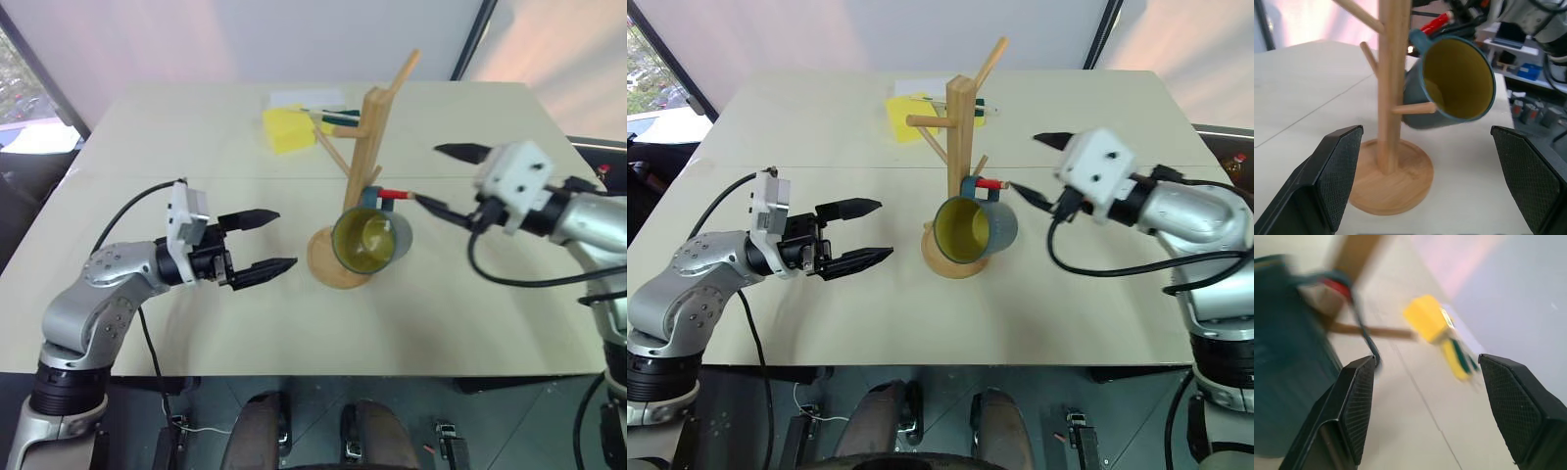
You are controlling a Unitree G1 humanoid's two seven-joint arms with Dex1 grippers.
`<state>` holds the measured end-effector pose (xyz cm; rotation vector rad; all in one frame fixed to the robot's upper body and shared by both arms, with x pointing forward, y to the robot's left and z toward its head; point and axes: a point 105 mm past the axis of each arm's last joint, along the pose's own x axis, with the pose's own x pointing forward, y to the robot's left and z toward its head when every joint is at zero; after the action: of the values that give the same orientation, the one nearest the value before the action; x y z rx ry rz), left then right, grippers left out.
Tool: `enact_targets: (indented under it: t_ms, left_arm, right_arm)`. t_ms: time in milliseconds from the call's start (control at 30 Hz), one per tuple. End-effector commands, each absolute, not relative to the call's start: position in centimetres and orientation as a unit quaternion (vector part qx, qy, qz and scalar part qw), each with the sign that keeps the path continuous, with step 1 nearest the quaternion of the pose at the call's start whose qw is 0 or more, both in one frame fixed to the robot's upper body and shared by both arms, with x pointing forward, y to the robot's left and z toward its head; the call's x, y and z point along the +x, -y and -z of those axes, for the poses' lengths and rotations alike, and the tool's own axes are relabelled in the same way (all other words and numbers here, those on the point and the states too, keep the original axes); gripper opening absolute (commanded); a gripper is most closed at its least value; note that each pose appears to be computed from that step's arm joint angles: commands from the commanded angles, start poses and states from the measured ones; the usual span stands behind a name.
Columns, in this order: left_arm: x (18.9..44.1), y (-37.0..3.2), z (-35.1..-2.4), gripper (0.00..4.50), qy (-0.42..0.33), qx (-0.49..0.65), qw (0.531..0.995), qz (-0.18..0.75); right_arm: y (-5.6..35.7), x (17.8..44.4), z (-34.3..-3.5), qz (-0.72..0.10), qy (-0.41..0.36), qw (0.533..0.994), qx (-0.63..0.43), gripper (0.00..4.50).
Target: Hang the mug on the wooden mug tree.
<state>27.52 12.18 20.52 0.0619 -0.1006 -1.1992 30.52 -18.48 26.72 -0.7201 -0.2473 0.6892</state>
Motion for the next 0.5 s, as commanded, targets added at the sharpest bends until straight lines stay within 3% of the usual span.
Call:
enact_targets:
  t_ms: [33,133,267,500]
  left_arm:
    - [29.2,-13.7,-21.1,4.50,0.069,0.021,0.860,0.505]
    - [31.4,-15.9,-20.0,4.50,0.072,0.006,0.907,0.415]
    - [34.0,-20.5,-16.6,4.50,0.052,0.015,0.963,0.263]
    - [33.6,-24.0,-12.6,4.50,0.033,0.006,0.988,0.153]
  right_arm:
    - [21.7,30.2,-26.8,-0.292,0.126,0.916,-0.246,3.44]
    - [23.6,30.6,-23.6,-0.267,0.095,0.946,-0.154,3.44]
    - [24.8,31.4,-18.1,-0.218,0.059,0.967,-0.116,3.44]
    - [23.4,32.2,-13.5,-0.213,0.042,0.975,-0.052,3.44]
